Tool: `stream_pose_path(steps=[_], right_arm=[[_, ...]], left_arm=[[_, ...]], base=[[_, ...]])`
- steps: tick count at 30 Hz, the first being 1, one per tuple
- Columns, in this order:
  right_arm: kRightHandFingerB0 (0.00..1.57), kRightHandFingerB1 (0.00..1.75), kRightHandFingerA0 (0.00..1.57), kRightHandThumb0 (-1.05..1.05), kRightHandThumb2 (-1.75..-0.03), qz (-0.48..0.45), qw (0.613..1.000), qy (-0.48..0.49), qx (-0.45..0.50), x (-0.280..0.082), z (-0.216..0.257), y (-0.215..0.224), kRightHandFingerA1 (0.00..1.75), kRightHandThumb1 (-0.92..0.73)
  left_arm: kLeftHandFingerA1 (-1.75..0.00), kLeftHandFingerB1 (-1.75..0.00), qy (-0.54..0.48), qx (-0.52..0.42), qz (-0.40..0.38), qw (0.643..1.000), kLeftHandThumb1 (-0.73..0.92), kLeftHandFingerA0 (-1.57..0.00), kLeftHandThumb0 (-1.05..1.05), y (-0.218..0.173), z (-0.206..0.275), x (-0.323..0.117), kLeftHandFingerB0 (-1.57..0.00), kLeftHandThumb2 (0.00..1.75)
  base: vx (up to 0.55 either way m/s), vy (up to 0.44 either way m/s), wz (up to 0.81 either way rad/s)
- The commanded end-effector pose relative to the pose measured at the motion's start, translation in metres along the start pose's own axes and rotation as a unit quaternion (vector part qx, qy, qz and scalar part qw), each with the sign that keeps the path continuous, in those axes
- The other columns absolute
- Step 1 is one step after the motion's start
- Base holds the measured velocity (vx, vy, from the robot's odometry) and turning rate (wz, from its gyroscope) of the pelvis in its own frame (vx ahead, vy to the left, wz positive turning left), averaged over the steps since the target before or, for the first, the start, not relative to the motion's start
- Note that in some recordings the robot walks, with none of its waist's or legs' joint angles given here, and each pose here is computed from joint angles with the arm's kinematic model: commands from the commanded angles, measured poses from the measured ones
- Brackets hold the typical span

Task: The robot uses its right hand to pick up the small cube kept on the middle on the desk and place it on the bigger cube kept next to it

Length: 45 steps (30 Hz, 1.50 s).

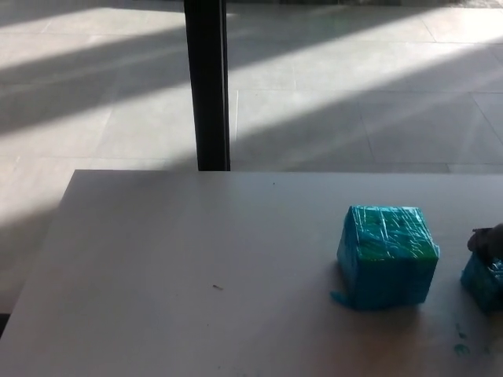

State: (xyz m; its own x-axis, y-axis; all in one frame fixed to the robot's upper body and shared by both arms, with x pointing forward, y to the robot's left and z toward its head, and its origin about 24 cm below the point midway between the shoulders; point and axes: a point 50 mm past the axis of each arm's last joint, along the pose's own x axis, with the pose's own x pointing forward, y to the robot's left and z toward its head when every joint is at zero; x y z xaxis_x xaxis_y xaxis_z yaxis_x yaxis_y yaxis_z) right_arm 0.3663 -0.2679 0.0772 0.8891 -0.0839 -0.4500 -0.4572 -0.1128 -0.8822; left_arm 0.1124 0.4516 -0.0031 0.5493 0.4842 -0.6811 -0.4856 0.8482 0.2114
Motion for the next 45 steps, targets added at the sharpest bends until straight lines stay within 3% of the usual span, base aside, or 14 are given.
stream_pose_path(steps=[1,5,6,7,11,12,19,20,21,22,23,29,42,45], right_arm=[[0.71,0.8,0.68,-0.28,-0.66,-0.023,0.997,-0.026,-0.068,-0.003,0.005,0.046,1.49,-0.76],[0.7,1.43,0.78,-0.29,-0.65,-0.057,0.995,-0.044,-0.068,-0.005,0.005,0.051,1.7,-0.8],[0.67,1.44,0.79,-0.27,-0.64,-0.063,0.994,-0.05,-0.071,-0.006,0.004,0.052,1.73,-0.82],[0.68,1.41,0.78,-0.28,-0.65,-0.063,0.994,-0.05,-0.069,-0.006,0.004,0.051,1.7,-0.82],[0.74,1.03,0.75,-0.3,-0.65,-0.102,0.991,-0.071,-0.057,-0.01,0.0,0.05,1.63,-0.83],[0.78,0.96,0.78,-0.28,-0.67,-0.117,0.989,-0.075,-0.046,-0.011,-0.002,0.047,1.63,-0.79],[0.74,1.09,0.79,-0.27,-0.66,-0.137,0.987,-0.079,-0.029,-0.013,-0.012,0.022,1.59,-0.81],[0.75,0.9,0.81,-0.29,-0.64,-0.143,0.986,-0.079,-0.028,-0.014,-0.013,0.018,1.54,-0.8],[0.75,0.81,0.79,-0.31,-0.68,-0.149,0.985,-0.081,-0.024,-0.014,-0.014,0.013,1.57,-0.78],[0.72,0.61,0.77,-0.28,-0.65,-0.153,0.985,-0.081,-0.023,-0.015,-0.016,0.008,1.34,-0.81],[0.68,0.55,0.84,-0.23,-0.69,-0.164,0.983,-0.082,-0.015,-0.016,-0.019,-0.001,1.27,-0.79],[0.67,1.36,0.77,-0.17,-0.7,-0.205,0.974,-0.092,0.017,-0.022,-0.023,-0.042,1.59,-0.74],[0.76,1.14,1.04,-0.37,-0.91,-0.279,0.939,-0.199,0.043,-0.041,0.012,-0.114,1.33,-0.56],[0.76,1.13,1.04,-0.37,-0.91,-0.28,0.934,-0.219,0.042,-0.043,0.02,-0.117,1.32,-0.54]], left_arm=[[-0.58,-0.49,-0.005,-0.001,0.003,1.0,0.77,-0.3,-0.91,0.004,0.005,-0.002,-0.25,1.2],[-0.57,-0.5,-0.004,-0.003,0.006,1.0,0.77,-0.29,-0.92,0.005,0.004,-0.001,-0.29,1.19],[-0.48,-0.4,-0.005,0.0,0.007,1.0,0.92,-0.28,-0.92,0.005,0.004,-0.001,-0.36,0.7],[-0.54,-0.52,-0.005,0.004,0.006,1.0,0.76,-0.22,-0.92,0.005,0.004,-0.001,-0.32,1.2],[-0.5,-0.39,-0.001,-0.002,0.003,1.0,0.92,-0.32,-0.94,0.005,0.004,-0.001,-0.34,0.74],[-0.58,-0.48,-0.001,0.0,0.004,1.0,0.77,-0.32,-0.92,0.005,0.004,-0.001,-0.25,1.21],[-0.54,-0.5,-0.008,0.009,0.005,1.0,0.8,-0.25,-0.94,0.005,0.006,-0.001,-0.28,1.21],[-0.47,-0.4,-0.008,0.007,0.006,1.0,0.92,-0.3,-0.94,0.005,0.005,-0.001,-0.35,0.75],[-0.53,-0.51,-0.01,0.008,0.006,1.0,0.79,-0.22,-0.94,0.005,0.005,-0.001,-0.3,1.2],[-0.46,-0.39,-0.009,0.01,0.004,1.0,0.92,-0.23,-0.93,0.005,0.005,-0.001,-0.33,0.71],[-0.54,-0.5,-0.006,0.004,0.006,1.0,0.79,-0.24,-0.95,0.005,0.005,-0.001,-0.3,1.2],[-0.49,-0.4,0.0,-0.003,0.006,1.0,0.91,-0.3,-0.95,0.004,0.003,0.0,-0.34,0.76],[-0.58,-0.48,0.002,0.001,0.004,1.0,0.77,-0.31,-0.92,0.002,0.002,0.0,-0.26,1.21],[-0.48,-0.4,0.002,-0.003,0.006,1.0,0.92,-0.3,-0.95,0.002,0.002,0.0,-0.35,0.74]], base=[[0.0,0.0,0.0],[0.0,0.0,0.0],[0.0,0.0,0.0],[0.0,0.0,0.0],[0.0,0.0,0.0],[0.0,0.0,0.0],[0.0,0.0,0.0],[0.0,0.0,0.0],[0.0,0.0,0.0],[0.0,0.0,0.0],[0.0,0.0,0.0],[0.0,0.0,0.0],[0.0,0.0,0.0],[0.0,0.0,0.0]])
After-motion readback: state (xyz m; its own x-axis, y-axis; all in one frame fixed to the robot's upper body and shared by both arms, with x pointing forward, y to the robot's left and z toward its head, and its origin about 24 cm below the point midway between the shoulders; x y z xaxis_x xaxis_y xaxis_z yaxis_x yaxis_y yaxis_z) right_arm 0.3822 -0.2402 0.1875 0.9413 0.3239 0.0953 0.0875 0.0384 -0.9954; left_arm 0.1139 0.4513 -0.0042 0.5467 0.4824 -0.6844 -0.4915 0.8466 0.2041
